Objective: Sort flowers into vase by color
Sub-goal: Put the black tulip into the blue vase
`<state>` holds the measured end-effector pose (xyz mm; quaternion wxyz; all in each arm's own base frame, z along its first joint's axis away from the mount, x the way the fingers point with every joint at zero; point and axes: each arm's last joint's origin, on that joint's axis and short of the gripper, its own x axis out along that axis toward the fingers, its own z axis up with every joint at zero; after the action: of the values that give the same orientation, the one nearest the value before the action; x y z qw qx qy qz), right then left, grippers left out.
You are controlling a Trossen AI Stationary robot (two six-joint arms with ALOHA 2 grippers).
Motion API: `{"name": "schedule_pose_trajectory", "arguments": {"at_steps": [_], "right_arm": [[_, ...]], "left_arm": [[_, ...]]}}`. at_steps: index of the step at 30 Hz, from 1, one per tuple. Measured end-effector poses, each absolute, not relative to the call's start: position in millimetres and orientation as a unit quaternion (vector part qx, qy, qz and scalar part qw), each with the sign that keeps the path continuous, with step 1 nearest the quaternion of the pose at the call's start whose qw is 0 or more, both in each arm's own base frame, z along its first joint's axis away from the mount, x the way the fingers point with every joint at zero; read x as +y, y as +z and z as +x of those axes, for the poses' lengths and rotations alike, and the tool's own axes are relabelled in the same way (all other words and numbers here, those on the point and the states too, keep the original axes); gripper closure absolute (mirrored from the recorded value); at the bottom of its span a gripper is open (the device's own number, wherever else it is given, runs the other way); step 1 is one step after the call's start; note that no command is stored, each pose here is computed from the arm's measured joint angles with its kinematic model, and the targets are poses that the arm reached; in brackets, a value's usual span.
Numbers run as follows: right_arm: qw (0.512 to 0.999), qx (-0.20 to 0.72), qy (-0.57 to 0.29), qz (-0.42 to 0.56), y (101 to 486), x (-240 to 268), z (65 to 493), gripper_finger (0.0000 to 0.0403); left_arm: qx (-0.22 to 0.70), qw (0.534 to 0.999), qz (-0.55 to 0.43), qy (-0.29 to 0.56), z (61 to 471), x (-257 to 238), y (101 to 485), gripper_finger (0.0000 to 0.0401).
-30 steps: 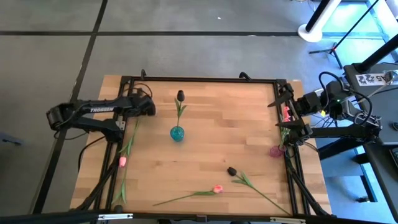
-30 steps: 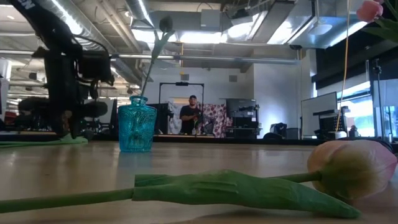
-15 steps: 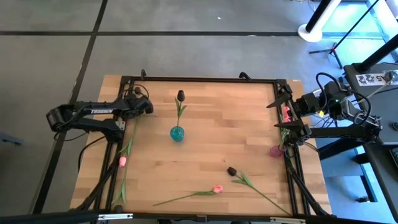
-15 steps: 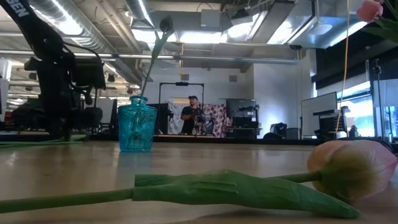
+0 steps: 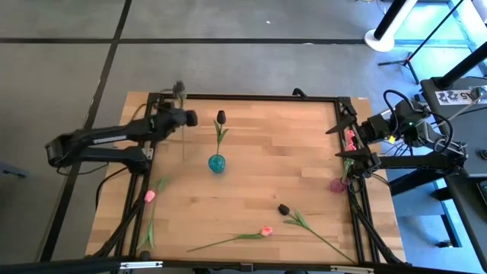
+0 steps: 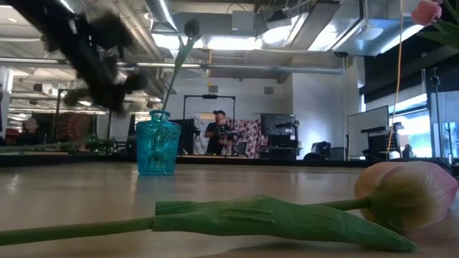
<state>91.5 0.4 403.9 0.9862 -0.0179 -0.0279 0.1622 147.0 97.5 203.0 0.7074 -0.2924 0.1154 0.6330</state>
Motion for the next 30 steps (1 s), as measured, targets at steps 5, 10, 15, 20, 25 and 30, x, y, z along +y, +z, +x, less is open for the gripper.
{"name": "schedule_pose_trajectory", "arguments": {"at_steps": [5,10,15,20,25,30], "right_arm": [[0.986,-0.022,0.162,-0.016,403,1,91,0.0084],[0.987,-0.010,0.163,-0.006,401,1,91,0.0084],[0.987,0.002,0.163,-0.001,398,1,91,0.0084],[0.987,0.001,0.163,0.008,399,1,91,0.0084],[0.987,0.002,0.162,0.018,399,1,91,0.0084],[0.987,0.004,0.162,0.022,399,1,91,0.0084]], "left_arm": [[0.001,0.793,-0.197,0.577,157,65,280,0.0393],[-0.080,0.873,-0.148,0.457,166,21,319,0.0393],[-0.115,0.921,-0.109,0.357,180,-19,309,0.0394],[-0.154,0.945,-0.059,0.282,188,-46,280,0.0394],[-0.224,0.954,-0.005,0.200,196,-56,257,0.0394],[-0.229,0.956,0.044,0.179,205,-61,243,0.0393]]}}
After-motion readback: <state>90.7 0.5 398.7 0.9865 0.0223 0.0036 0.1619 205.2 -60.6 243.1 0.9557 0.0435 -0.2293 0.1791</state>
